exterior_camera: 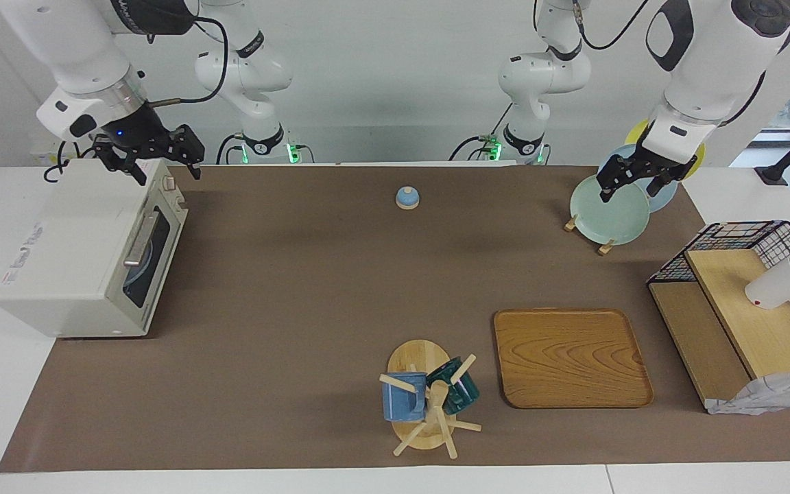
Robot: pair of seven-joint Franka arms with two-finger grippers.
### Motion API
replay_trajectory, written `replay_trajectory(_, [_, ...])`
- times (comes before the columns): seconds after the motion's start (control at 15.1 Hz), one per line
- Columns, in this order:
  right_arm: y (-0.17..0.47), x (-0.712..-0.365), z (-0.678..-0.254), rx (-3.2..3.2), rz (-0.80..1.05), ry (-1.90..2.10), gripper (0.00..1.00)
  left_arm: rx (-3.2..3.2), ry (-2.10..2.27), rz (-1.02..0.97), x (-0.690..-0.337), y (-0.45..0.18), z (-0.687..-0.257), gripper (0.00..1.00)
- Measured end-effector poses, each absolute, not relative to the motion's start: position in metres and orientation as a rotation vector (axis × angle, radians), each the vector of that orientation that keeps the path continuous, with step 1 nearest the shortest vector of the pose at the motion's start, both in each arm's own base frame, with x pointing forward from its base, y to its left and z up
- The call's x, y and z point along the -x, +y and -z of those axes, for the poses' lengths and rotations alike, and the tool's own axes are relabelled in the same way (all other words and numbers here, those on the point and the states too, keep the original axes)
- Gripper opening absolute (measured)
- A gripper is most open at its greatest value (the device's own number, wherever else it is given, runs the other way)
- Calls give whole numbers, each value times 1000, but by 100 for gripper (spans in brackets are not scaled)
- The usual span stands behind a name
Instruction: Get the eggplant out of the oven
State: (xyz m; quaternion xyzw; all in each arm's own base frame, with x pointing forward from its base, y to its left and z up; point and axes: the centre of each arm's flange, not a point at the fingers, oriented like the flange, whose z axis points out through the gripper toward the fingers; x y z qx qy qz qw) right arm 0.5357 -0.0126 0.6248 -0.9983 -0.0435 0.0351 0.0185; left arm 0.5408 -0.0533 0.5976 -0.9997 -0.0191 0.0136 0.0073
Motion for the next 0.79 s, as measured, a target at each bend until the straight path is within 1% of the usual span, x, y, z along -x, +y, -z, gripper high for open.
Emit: replay_trajectory(0.79, [-16, -537, -621, 3099, -116, -125, 100, 3126, -60, -43, -541, -53, -598, 100])
